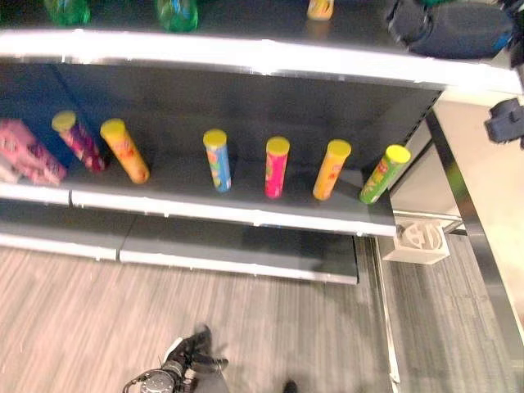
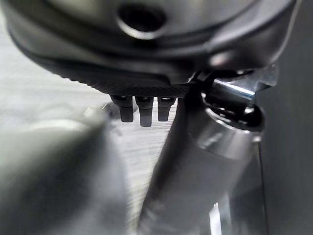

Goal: Put the goods on the table back onto the shelves and tidy them up.

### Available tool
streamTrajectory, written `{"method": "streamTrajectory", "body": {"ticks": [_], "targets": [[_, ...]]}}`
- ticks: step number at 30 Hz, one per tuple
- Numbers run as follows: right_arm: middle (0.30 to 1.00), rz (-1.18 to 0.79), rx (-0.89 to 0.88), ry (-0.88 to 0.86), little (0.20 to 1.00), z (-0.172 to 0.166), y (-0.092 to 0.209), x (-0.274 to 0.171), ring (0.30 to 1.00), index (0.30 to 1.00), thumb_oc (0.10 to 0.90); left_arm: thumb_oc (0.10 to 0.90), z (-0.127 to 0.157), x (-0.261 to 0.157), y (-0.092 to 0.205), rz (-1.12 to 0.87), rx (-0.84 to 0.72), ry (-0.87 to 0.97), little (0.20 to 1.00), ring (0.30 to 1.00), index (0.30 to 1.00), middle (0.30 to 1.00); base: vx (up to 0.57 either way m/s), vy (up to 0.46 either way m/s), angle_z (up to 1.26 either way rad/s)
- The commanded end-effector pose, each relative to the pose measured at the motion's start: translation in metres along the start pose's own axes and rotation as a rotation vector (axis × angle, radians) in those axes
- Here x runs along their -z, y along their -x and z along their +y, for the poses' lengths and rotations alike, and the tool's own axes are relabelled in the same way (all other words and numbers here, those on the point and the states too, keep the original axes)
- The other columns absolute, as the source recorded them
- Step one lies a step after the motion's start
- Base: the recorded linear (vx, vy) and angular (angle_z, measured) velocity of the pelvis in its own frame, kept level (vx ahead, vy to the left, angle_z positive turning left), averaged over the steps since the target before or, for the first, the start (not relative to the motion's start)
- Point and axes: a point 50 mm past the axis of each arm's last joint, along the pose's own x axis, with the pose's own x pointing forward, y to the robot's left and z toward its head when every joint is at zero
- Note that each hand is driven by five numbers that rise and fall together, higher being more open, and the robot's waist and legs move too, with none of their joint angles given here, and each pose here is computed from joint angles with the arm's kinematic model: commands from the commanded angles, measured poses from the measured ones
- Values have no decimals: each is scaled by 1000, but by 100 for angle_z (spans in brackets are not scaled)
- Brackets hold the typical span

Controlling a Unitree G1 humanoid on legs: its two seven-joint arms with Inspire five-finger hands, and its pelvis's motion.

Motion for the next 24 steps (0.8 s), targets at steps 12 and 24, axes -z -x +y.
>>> {"method": "streamTrajectory", "body": {"ticks": [12, 24], "targets": [[300, -298, 244, 7, 300, -47, -32, -63, 300, 300, 400, 800, 31, -41, -2, -147, -104, -65, 900, 900, 900, 900, 101, 73, -34], [300, -297, 205, -75, 300, -36, -16, -59, 300, 300, 400, 800, 10, -29, -4, -112, -57, -57, 900, 900, 900, 900, 54, -51, 19]]}}
